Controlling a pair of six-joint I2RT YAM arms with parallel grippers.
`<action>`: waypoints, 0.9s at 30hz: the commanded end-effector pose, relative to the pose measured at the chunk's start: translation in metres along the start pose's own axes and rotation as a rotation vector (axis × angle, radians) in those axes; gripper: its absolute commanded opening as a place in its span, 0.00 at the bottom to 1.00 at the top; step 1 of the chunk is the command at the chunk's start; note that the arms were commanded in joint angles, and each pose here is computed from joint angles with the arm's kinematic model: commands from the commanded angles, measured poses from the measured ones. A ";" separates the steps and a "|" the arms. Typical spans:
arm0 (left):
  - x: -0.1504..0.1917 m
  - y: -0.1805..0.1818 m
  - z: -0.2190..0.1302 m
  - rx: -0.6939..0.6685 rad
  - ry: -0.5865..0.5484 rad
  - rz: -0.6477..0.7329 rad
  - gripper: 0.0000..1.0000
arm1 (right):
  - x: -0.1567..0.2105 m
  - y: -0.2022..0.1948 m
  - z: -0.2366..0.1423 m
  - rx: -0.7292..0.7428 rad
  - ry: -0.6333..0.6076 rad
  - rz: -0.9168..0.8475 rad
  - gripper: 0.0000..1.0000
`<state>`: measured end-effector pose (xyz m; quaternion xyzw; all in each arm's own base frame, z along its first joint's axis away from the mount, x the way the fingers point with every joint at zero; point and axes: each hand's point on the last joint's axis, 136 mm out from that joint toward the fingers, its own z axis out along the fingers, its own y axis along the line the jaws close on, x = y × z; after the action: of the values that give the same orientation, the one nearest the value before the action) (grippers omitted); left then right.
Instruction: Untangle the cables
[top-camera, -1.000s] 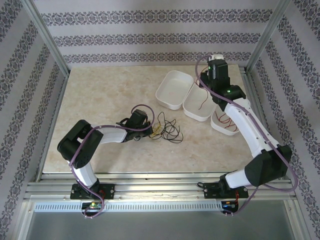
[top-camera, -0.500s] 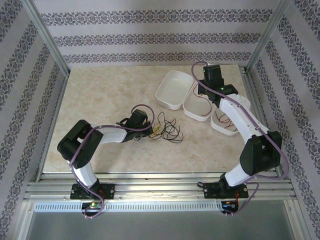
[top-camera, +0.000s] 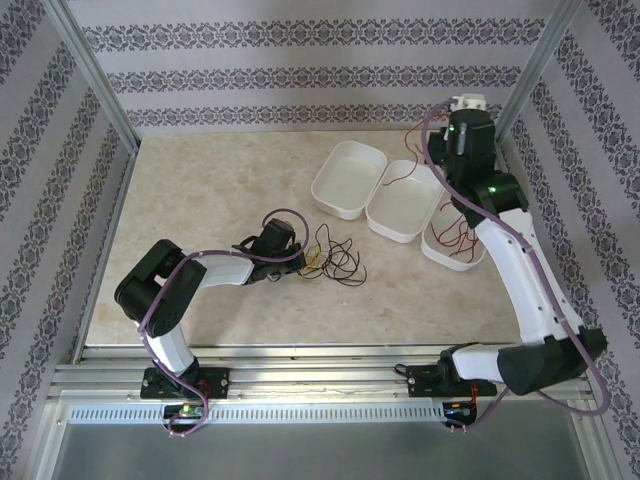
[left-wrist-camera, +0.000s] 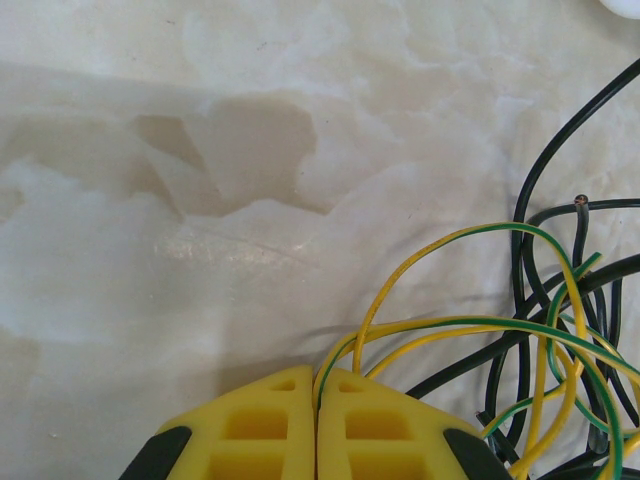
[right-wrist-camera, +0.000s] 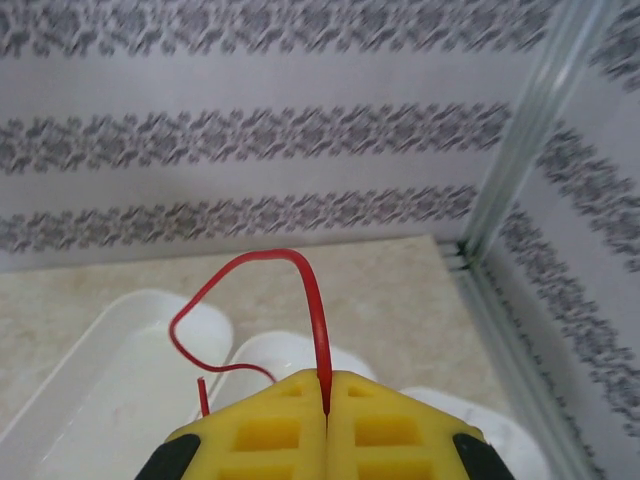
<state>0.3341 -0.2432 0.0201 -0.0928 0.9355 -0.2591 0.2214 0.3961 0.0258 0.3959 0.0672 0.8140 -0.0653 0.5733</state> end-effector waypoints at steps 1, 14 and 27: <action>0.011 0.016 0.009 -0.045 0.044 -0.017 0.00 | -0.007 -0.039 -0.015 0.143 -0.012 -0.041 0.00; 0.011 0.017 0.009 -0.045 0.046 -0.017 0.00 | 0.051 -0.112 -0.021 0.318 0.076 0.058 0.00; 0.012 0.020 0.006 -0.051 0.036 -0.021 0.00 | 0.119 -0.112 0.023 0.296 0.225 0.113 0.00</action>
<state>0.3342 -0.2432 0.0201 -0.0928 0.9355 -0.2591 0.2216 0.3509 -0.0870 0.2824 0.1914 0.8532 -0.1650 0.4562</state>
